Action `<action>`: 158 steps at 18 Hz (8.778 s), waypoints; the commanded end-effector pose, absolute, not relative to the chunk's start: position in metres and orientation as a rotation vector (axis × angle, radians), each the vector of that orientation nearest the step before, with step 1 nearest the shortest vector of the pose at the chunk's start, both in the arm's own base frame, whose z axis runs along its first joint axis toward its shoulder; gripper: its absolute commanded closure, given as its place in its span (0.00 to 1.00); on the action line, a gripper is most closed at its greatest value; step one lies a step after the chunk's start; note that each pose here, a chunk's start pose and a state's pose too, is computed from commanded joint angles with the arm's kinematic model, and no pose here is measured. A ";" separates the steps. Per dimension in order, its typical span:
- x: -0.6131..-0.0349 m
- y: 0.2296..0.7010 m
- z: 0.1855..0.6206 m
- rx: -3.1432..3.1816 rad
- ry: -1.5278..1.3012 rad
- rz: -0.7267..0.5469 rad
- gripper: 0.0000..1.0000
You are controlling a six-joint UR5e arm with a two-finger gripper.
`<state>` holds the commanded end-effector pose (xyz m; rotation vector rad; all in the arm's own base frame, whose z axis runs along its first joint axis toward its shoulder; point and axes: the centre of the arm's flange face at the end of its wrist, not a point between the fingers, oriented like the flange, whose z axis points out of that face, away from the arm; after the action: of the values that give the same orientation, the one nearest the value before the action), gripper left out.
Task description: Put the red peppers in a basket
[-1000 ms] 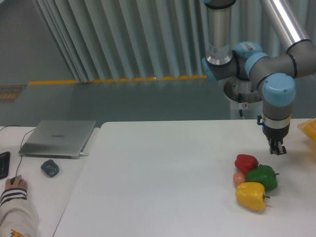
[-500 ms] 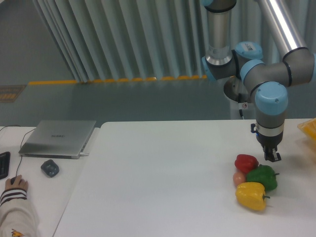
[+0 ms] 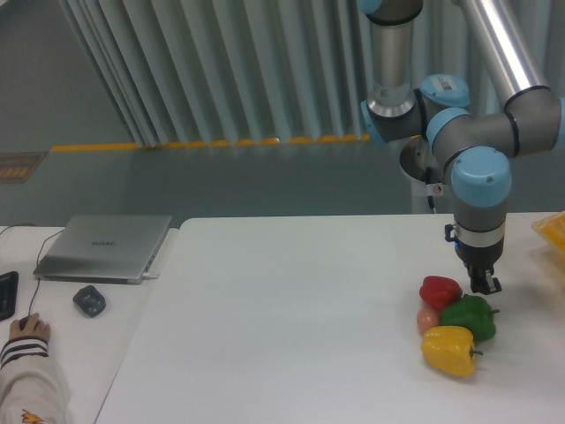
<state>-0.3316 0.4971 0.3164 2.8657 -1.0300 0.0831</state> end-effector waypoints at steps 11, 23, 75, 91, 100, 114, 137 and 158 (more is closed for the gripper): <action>-0.339 0.500 0.306 2.831 -1.021 0.078 0.97; -0.341 0.526 0.328 2.897 -0.963 -0.044 0.97; -0.303 0.586 0.280 2.869 -0.858 -0.098 0.99; -0.291 0.575 0.315 2.729 -1.131 -0.173 0.00; -0.265 0.533 0.291 2.467 -1.430 -0.062 0.00; -0.250 0.530 0.261 2.402 -1.441 0.021 0.00; -0.324 0.471 0.365 2.570 -1.327 -0.157 0.72; -0.512 0.254 0.344 2.921 -1.049 -0.032 0.68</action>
<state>-0.5117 0.2540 0.3444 2.9208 -1.0494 -0.0319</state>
